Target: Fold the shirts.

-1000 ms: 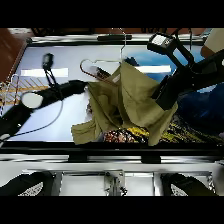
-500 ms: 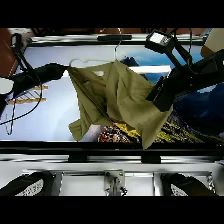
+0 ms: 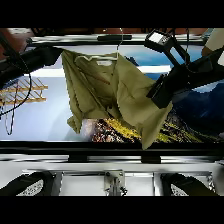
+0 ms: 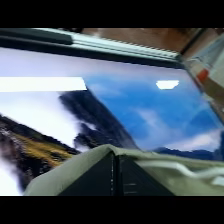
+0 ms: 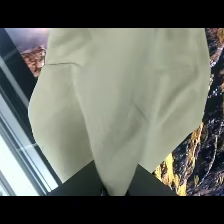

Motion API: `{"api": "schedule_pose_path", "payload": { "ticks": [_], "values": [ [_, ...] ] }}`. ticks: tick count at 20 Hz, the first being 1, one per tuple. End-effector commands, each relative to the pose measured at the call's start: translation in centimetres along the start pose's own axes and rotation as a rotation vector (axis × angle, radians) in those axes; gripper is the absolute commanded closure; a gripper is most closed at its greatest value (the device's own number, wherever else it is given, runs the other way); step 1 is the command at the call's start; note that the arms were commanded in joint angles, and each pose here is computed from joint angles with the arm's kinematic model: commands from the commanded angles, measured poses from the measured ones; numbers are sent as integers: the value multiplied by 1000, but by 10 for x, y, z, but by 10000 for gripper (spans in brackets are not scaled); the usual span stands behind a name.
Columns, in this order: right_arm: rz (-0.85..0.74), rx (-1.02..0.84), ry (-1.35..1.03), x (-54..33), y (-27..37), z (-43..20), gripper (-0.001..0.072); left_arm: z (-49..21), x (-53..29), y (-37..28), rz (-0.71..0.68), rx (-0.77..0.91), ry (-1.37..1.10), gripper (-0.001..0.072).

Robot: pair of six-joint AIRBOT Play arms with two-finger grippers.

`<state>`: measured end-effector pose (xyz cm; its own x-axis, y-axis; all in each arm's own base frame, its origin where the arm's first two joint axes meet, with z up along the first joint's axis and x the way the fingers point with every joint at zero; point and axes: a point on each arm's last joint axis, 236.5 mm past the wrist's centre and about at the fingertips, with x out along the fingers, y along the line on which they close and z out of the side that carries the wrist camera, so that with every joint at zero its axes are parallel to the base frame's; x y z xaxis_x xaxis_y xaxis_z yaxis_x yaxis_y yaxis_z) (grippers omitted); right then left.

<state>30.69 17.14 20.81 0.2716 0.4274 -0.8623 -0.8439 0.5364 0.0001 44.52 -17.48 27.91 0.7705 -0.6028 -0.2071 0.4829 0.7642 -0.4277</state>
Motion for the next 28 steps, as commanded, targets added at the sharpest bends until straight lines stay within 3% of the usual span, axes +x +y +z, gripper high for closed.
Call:
{"api": "schedule_pose_path", "payload": {
  "ticks": [1,5,9,13,16,18,19,25,27,28],
  "values": [
    [-27,45,-37,0,-7,9,651,5,-14,-66,-134,111,12,658],
    [-50,63,-96,-1,-12,22,652,-5,-40,-162,-329,218,14,657],
    [-89,110,-164,-5,-22,37,652,-68,-66,-216,-507,299,226,657],
    [-159,144,-250,-25,-30,50,652,-116,-74,-187,-420,333,455,657],
    [-178,140,-296,-46,-21,52,652,-117,-70,-176,-373,342,464,633],
    [-162,141,-302,-53,-12,50,652,-102,-62,-176,-355,335,394,246],
    [-155,138,-300,-55,-8,49,652,-89,-57,-176,-340,332,336,165],
    [-112,106,-339,-64,10,55,652,12,-38,-176,-239,302,-101,157],
    [-101,71,-333,-60,19,59,653,35,-36,-191,-241,313,-231,12],
    [-102,48,-323,-57,24,61,653,36,-33,-202,-252,364,-269,12]
  ]
}}
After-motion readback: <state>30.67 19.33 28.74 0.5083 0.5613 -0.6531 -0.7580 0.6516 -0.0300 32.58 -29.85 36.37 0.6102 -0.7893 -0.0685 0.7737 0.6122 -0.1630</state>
